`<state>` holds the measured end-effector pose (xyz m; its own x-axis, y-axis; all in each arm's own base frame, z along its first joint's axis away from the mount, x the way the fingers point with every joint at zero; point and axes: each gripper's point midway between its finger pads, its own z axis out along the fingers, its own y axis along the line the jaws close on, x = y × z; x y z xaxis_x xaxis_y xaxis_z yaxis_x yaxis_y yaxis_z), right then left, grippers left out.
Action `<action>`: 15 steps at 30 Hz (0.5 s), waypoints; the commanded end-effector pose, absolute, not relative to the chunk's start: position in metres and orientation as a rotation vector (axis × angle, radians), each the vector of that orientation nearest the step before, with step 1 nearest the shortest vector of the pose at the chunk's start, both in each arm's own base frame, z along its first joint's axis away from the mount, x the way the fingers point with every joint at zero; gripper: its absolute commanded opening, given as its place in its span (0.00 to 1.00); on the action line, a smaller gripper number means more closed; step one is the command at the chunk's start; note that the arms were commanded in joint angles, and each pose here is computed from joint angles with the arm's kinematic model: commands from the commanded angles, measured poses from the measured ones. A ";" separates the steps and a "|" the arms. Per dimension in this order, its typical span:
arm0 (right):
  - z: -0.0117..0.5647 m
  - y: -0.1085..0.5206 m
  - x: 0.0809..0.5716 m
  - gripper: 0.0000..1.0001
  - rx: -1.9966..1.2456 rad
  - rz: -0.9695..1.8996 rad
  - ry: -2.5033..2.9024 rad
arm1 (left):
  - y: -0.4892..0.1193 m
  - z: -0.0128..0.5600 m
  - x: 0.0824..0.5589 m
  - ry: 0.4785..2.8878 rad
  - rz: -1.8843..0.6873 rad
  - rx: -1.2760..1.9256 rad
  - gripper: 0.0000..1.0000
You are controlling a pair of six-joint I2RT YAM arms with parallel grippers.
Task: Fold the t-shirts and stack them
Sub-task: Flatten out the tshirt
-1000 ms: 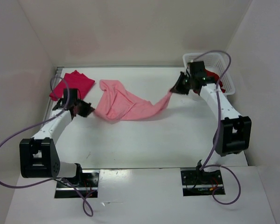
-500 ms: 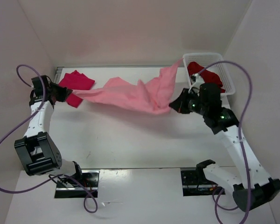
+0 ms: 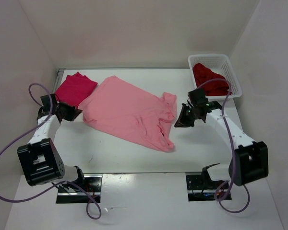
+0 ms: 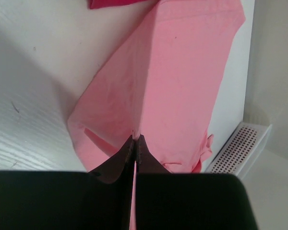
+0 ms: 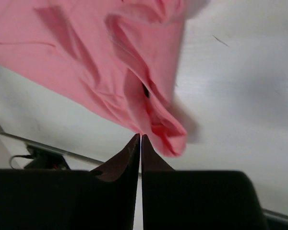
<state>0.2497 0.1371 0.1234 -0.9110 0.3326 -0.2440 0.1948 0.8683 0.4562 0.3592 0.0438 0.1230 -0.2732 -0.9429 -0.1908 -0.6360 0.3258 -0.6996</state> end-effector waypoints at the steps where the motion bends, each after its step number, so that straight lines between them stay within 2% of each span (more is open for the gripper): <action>1: 0.136 0.175 0.306 0.05 0.298 0.765 2.595 | 0.042 0.140 0.355 1.993 -0.674 -1.253 0.00; 3: 0.149 0.201 0.325 0.03 0.205 0.802 2.532 | 0.044 0.139 0.351 2.007 -0.645 -1.235 0.00; 4: 0.141 0.210 0.331 0.05 0.185 0.795 2.544 | 0.043 0.135 0.345 2.019 -0.628 -1.237 0.00; 5: 0.149 0.229 0.336 0.17 0.125 0.823 2.521 | 0.044 0.135 0.345 2.025 -0.622 -1.223 0.00; 8: 0.136 0.268 0.352 0.46 -0.002 0.826 2.541 | 0.042 0.132 0.339 2.036 -0.613 -1.203 0.00; 10: 0.114 0.288 0.356 0.50 -0.062 0.827 2.592 | 0.040 0.131 0.338 2.045 -0.623 -1.205 0.00; 15: 0.099 0.335 0.360 0.60 -0.213 0.817 2.590 | 0.034 0.131 0.331 2.052 -0.641 -1.181 0.00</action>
<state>0.3490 0.3073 0.0901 -0.9354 0.0362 -0.3517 -0.1630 0.8385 0.5199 0.3362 0.0369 0.1244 -0.3400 -0.8988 -0.2767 -0.5874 0.4328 -0.6838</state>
